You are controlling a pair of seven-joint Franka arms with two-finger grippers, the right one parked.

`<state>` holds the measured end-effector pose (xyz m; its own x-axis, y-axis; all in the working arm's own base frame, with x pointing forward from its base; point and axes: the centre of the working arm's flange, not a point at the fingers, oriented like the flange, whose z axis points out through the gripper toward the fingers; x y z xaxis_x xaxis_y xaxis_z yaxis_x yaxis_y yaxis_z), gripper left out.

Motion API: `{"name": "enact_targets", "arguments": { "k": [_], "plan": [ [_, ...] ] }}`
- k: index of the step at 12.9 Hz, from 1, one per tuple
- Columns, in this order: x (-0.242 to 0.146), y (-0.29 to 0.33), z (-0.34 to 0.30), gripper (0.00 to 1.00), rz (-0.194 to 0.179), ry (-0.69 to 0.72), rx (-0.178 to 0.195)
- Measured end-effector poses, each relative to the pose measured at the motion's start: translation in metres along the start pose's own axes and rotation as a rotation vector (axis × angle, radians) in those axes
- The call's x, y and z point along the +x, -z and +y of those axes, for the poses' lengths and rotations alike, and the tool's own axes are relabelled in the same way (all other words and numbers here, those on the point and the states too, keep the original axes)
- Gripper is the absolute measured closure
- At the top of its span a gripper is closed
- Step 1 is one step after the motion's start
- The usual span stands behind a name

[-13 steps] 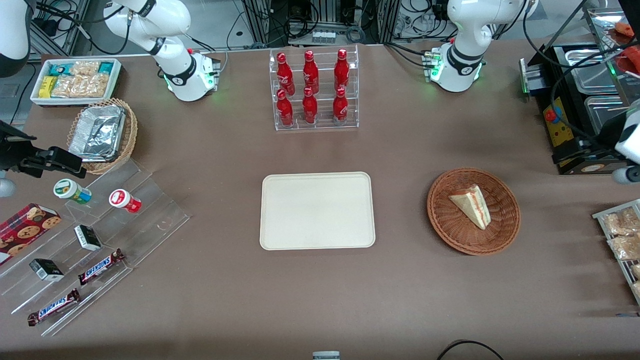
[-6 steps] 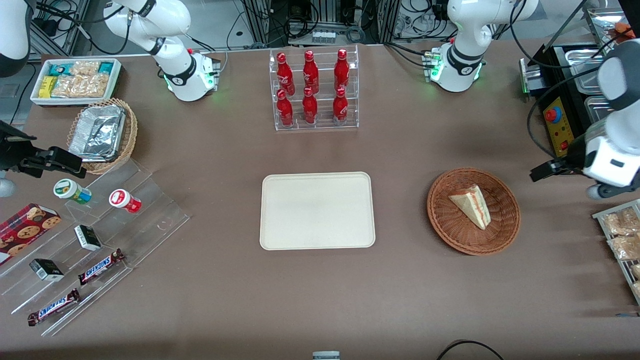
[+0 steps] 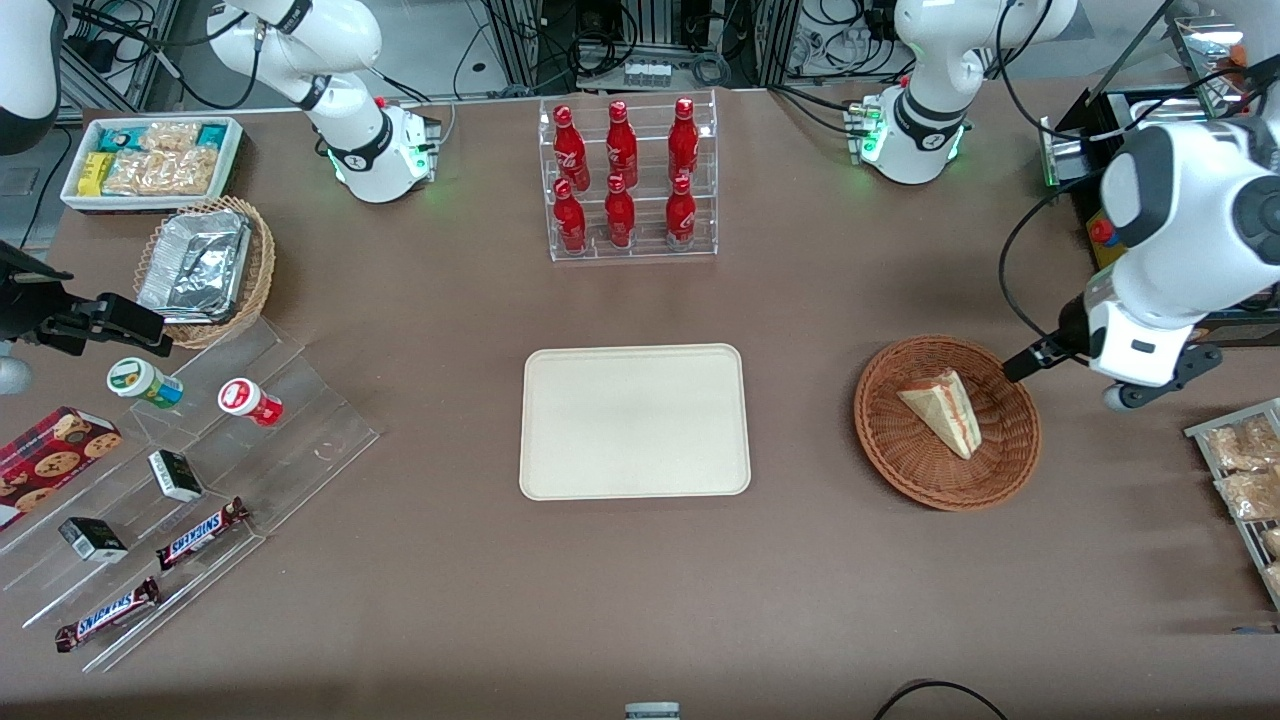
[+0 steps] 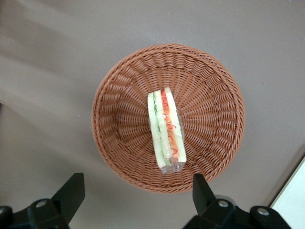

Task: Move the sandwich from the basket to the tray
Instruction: 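Lower the left gripper and close it on the wrapped sandwich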

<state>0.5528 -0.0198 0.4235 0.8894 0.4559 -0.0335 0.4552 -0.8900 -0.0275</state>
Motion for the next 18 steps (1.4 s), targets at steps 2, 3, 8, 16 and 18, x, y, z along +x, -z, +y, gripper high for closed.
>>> {"name": "enact_targets", "arguments": {
  "k": [2, 3, 8, 16, 18],
  "plan": [
    [-0.006, -0.018, 0.011, 0.0, 0.001, 0.037, 0.0],
    [-0.009, -0.027, 0.019, 0.0, -0.006, 0.042, 0.005],
    [-0.02, -0.093, 0.041, 0.0, -0.04, 0.017, 0.028],
    [-0.023, -0.147, 0.038, 0.01, -0.062, 0.048, 0.042],
    [-0.025, -0.162, 0.037, 0.03, -0.058, 0.057, 0.039]
  ]
}}
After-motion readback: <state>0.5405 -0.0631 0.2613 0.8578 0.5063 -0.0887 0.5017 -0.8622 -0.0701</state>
